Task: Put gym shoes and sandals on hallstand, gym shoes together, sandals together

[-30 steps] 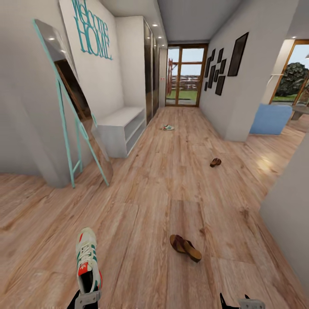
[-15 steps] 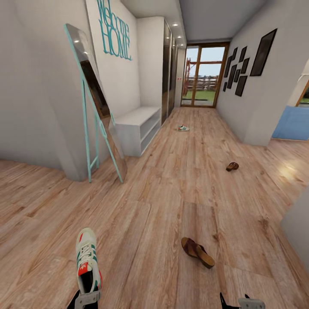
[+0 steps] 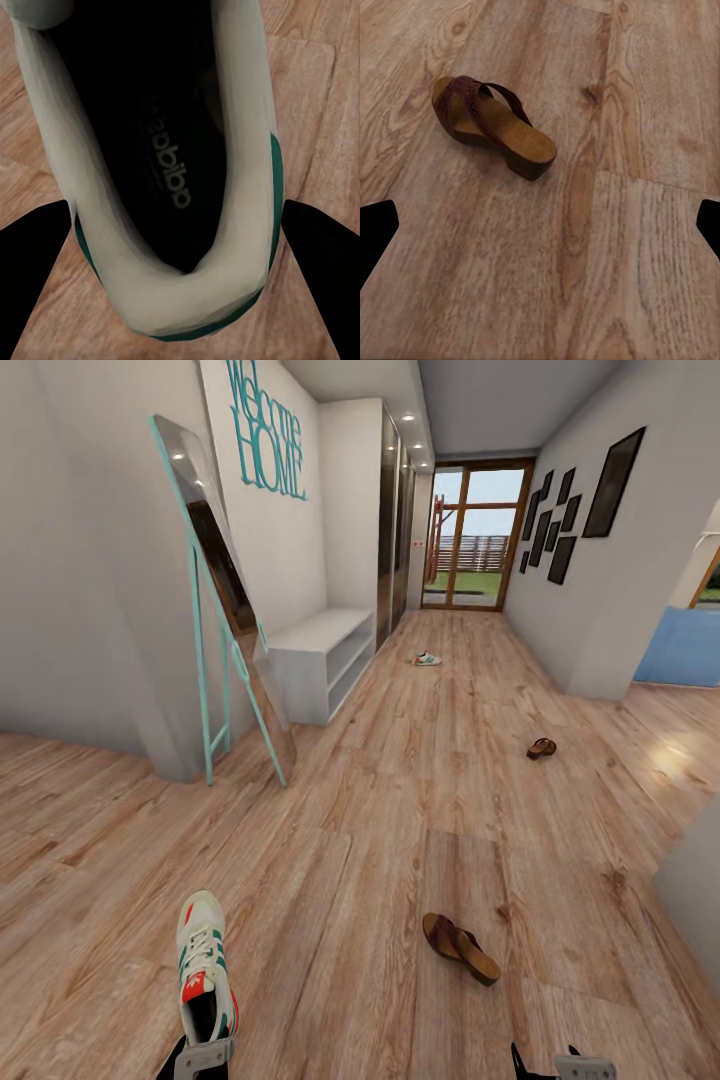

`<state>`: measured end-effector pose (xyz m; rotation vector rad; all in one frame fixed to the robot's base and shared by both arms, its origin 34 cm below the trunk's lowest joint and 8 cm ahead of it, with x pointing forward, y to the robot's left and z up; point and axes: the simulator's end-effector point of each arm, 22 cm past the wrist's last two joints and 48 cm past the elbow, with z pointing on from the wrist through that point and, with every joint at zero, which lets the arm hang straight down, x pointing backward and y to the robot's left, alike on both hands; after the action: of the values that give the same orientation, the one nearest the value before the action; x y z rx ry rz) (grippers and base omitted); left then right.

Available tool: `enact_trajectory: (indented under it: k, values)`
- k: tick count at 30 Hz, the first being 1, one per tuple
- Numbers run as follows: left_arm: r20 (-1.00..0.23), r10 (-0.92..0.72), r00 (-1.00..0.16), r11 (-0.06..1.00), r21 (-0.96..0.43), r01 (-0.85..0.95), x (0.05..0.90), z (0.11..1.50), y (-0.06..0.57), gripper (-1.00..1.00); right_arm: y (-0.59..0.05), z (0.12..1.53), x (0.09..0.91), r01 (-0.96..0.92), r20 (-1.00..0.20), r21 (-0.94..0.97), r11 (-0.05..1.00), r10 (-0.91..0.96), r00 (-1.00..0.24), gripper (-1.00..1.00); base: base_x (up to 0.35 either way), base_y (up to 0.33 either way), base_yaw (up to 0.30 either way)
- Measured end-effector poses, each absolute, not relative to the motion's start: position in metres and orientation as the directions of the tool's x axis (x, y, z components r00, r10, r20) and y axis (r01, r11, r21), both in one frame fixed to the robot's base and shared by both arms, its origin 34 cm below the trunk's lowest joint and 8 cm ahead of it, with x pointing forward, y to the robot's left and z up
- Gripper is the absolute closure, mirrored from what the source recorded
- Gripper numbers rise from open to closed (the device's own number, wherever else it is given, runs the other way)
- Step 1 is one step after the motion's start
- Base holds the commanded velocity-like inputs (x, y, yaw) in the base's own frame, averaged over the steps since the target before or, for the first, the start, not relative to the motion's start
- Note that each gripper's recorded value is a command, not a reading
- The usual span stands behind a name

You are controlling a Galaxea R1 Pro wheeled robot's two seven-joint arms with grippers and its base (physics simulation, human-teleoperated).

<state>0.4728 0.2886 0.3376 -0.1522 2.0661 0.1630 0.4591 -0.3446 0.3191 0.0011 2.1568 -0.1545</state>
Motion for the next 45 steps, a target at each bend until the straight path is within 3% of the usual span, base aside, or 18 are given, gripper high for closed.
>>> enact_trajectory:
  k: [11,25,45]
  values:
    - [-0.878,-0.041,-0.478,0.983,0.050,-0.177,0.4728,0.3376,0.2878,1.00,-0.3444,0.3191,0.4591,0.058,-0.828,-0.110,0.992,-0.060,-0.557,-1.00,0.021,-0.017,0.000]
    - [-0.877,-0.041,-0.478,0.983,0.050,-0.177,0.4726,0.3375,0.2876,1.00,-0.3455,0.3208,0.4609,0.072,-0.832,-0.110,0.991,-0.052,-0.552,-1.00,0.145,-0.193,0.013]
    - [-0.876,-0.041,-0.480,0.983,0.051,-0.177,0.4720,0.3365,0.2877,1.00,-0.3402,0.3190,0.4604,0.073,-0.831,-0.102,0.992,-0.045,-0.554,-1.00,0.098,-0.247,0.245]
